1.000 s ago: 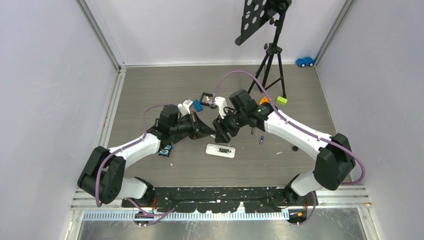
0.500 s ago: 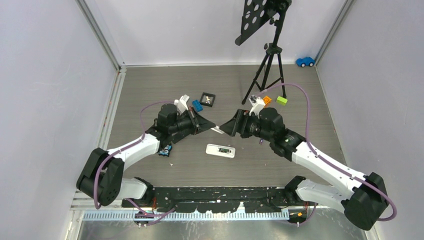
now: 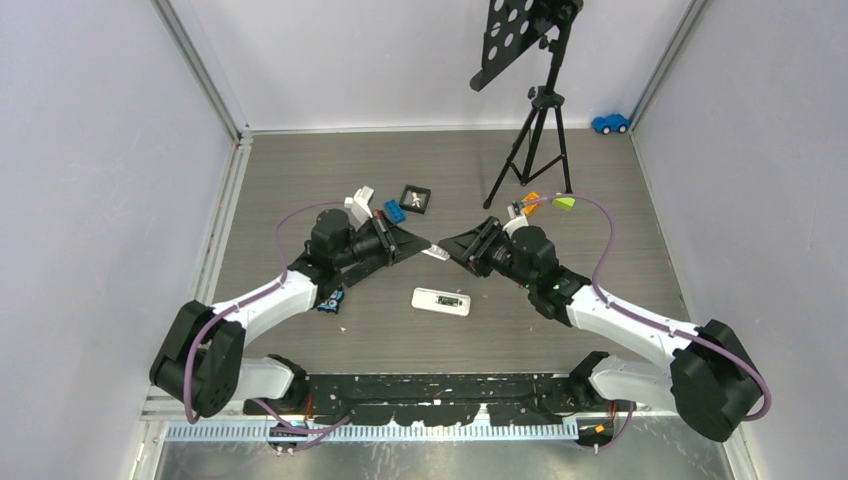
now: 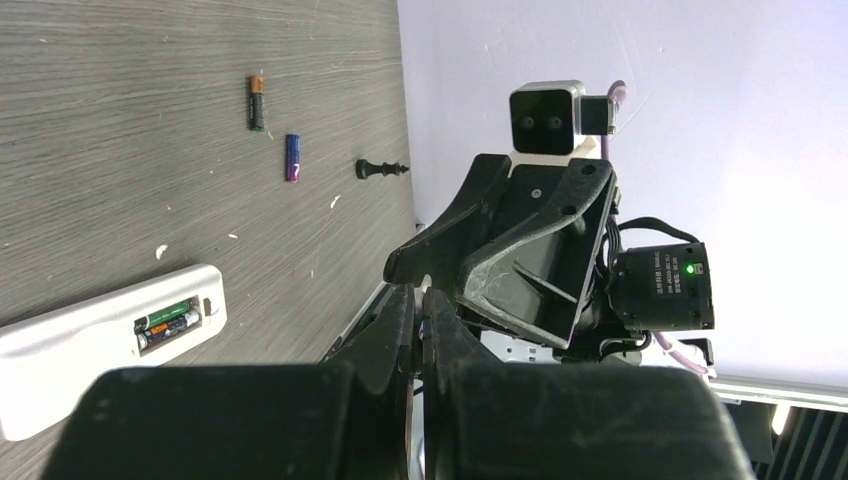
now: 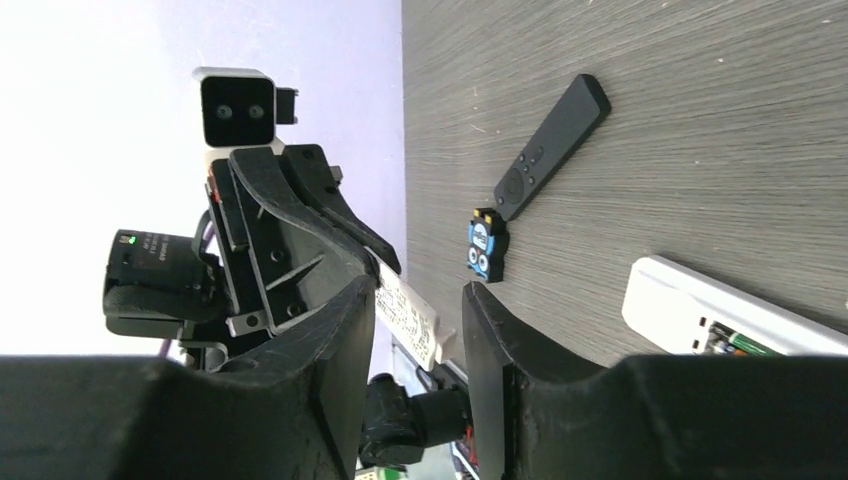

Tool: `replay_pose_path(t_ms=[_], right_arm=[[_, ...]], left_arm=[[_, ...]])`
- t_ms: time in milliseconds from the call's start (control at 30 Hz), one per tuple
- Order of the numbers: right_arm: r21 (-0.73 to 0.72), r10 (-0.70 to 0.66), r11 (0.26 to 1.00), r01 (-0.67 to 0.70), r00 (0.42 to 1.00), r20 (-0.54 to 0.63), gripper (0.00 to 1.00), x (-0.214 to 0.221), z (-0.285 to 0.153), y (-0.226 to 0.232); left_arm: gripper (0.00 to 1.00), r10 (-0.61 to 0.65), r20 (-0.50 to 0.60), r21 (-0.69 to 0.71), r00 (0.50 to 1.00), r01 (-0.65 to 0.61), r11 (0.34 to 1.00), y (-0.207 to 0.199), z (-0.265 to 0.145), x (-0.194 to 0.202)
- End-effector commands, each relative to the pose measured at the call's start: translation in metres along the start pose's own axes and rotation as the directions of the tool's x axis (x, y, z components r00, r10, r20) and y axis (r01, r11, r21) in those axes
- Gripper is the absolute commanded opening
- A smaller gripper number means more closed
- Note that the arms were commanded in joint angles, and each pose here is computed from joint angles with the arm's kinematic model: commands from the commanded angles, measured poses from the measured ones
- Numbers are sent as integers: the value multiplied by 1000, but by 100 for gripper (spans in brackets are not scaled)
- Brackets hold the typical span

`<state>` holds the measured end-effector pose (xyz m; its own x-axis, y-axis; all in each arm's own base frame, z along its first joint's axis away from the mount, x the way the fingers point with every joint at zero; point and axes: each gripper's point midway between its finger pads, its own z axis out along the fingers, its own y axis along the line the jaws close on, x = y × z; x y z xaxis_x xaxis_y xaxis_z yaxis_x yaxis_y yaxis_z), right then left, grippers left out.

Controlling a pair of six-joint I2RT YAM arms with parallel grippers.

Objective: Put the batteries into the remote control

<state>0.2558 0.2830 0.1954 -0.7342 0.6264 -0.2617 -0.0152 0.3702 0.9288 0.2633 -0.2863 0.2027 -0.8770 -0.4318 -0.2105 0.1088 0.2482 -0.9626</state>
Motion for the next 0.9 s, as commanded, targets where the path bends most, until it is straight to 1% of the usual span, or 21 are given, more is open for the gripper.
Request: replay_pose_path(t_ms=[0, 167, 233, 267, 333, 400, 467, 600, 667, 800, 867], right_arm=[[-124, 65, 990, -61, 998, 28, 41, -9, 4, 29], [-167, 99, 981, -99, 995, -10, 30, -2, 6, 32], [-175, 101, 979, -102, 995, -17, 29, 0, 5, 32], [-173, 99, 980, -100, 995, -16, 31, 0, 4, 31], [-176, 90, 980, -92, 996, -20, 37, 1, 2, 30], [-182, 85, 979, -87, 996, -17, 39, 2, -1, 29], [-191, 76, 979, -77, 997, -15, 39, 2, -3, 30], [-223, 60, 973, -64, 998, -23, 29, 3, -7, 36], [-246, 58, 967, -64, 998, -31, 27, 4, -9, 41], [-284, 35, 958, -45, 999, -38, 34, 7, -13, 46], [-302, 27, 953, -37, 999, -37, 35, 7, -15, 49]], left_arm=[[0, 40, 31, 66, 999, -42, 997, -19, -4, -4], [0, 40, 32, 61, 999, -42, 997, -17, -3, -4], [0, 40, 34, 56, 999, -42, 998, -15, -3, -5], [0, 42, 36, 55, 998, -44, 998, -14, -3, -4], [0, 40, 43, 51, 998, -42, 998, -12, -3, -5], [0, 40, 48, 47, 998, -43, 998, -11, -3, -6], [0, 39, 49, 44, 998, -41, 998, -10, -3, -5], [0, 34, 46, 45, 998, -36, 998, -9, -3, -5], [0, 32, 42, 47, 999, -34, 998, -9, -2, -5], [0, 19, 42, 55, 999, -22, 998, -8, -1, -5], [0, 10, 39, 57, 999, -13, 998, -7, 0, -5]])
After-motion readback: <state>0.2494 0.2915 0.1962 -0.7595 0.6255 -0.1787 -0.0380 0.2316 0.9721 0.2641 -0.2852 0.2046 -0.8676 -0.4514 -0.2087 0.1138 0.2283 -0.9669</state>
